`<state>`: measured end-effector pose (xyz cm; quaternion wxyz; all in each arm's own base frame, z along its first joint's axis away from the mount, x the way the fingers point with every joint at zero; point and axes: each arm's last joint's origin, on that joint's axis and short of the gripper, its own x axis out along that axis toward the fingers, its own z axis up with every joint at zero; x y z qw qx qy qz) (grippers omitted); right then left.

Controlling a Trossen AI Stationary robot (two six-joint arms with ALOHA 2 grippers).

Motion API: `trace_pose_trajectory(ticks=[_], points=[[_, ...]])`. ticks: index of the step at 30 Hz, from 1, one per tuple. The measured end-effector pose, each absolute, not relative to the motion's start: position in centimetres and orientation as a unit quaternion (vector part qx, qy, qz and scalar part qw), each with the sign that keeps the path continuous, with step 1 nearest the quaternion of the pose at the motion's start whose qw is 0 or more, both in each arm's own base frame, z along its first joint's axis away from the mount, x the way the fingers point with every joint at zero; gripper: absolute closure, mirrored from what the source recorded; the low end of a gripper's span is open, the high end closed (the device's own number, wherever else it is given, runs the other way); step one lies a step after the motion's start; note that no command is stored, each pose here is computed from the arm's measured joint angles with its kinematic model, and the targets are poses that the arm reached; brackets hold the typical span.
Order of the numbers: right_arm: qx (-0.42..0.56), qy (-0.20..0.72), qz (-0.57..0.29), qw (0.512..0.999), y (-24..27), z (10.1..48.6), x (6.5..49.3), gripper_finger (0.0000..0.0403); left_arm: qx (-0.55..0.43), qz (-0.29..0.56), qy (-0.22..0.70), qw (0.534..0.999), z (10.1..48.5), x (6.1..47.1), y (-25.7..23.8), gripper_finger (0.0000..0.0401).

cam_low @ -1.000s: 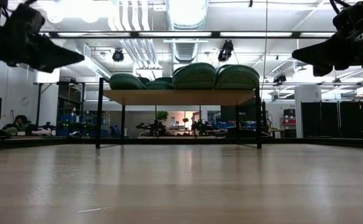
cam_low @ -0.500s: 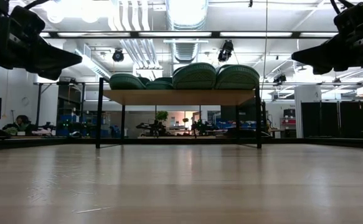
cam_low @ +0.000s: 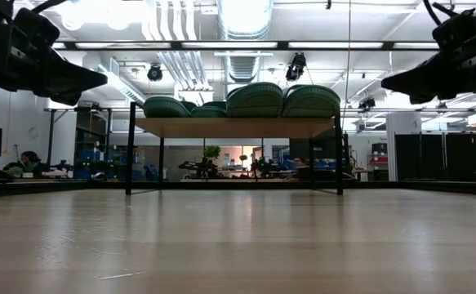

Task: Pick and place slides into the shelf
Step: Return to Home Position

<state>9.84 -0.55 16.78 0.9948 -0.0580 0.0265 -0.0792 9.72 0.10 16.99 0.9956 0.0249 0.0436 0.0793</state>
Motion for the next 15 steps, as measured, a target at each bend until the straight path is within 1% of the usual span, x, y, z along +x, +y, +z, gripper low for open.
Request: trace_pose_trajectory(ticks=[15], points=[[-0.059, 0.037, -0.079, 0.994, -0.55, 16.61, 9.98, 0.0385, 0.024, 0.079, 0.041, 0.996, 17.03, 9.70, 0.10, 0.0400]])
